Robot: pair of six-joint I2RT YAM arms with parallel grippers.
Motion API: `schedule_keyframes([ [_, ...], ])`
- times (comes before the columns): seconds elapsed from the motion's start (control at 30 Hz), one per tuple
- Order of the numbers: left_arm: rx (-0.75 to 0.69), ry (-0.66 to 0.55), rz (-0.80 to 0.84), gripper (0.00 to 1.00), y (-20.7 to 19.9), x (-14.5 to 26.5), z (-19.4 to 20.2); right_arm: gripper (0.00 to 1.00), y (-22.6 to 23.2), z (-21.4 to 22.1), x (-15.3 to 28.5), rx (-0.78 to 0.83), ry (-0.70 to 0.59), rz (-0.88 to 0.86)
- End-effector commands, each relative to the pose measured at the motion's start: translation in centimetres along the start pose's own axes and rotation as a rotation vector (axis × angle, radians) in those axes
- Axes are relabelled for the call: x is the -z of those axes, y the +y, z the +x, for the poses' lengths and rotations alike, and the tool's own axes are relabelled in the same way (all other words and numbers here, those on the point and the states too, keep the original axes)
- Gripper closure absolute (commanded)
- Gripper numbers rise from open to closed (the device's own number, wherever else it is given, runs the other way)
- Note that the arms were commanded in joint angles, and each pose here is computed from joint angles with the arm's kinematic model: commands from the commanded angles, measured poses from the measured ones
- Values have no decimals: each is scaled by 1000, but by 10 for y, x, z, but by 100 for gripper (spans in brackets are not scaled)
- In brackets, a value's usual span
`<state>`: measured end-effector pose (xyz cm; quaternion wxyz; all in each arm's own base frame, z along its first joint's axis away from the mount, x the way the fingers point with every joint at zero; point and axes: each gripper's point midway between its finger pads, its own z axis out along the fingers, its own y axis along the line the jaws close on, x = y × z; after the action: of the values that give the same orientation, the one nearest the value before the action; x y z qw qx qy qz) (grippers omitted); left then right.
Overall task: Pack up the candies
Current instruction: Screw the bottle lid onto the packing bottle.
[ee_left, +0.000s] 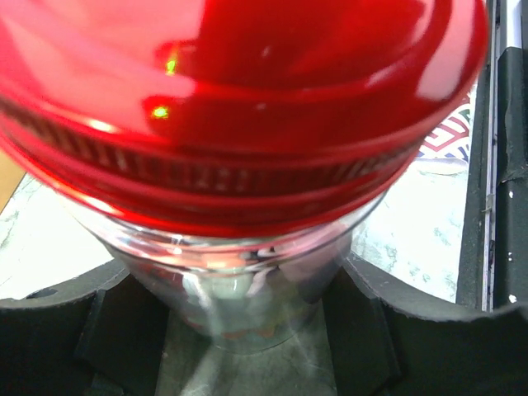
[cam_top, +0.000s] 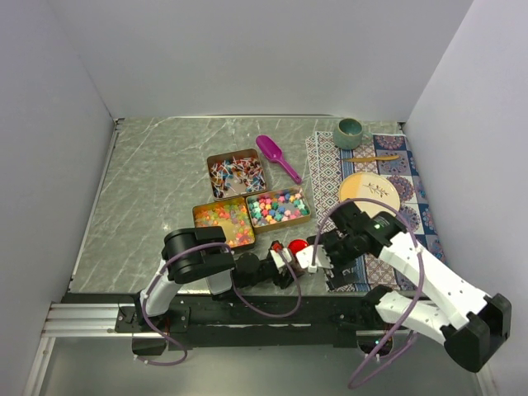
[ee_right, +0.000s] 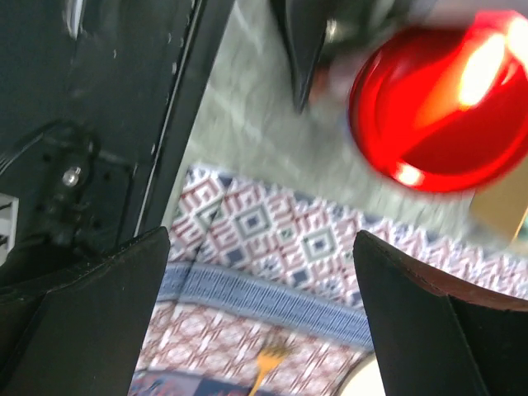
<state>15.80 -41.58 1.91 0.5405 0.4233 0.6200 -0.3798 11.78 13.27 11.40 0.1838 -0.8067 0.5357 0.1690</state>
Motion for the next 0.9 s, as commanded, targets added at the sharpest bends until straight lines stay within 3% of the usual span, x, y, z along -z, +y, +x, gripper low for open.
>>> schedule_keyframes([
  [0.0,8,99,52,99,-10,15,37,0,-3,13,14,-44,55,81],
  [0.2,1,105,80,99,-14,16,37,0,-52,10,10,-95,52,126],
  [0.3,0,111,96,99,-17,15,38,0,-80,-8,23,-44,-19,182],
  [0.47,-7,117,104,99,-18,15,40,0,-86,-37,33,42,-108,142],
  [0.6,-10,121,107,99,-19,16,41,6,-84,-45,35,40,-137,103],
  [0.63,-12,120,110,99,-20,15,40,11,-89,-50,40,41,-148,128],
  [0.73,-5,120,114,99,-21,15,41,48,-103,-66,51,-3,-208,178],
  [0.77,-5,123,114,99,-21,15,42,70,-103,-70,50,-12,-223,164],
  [0.87,-2,128,105,99,-19,15,43,97,-96,-79,41,-33,-244,100],
])
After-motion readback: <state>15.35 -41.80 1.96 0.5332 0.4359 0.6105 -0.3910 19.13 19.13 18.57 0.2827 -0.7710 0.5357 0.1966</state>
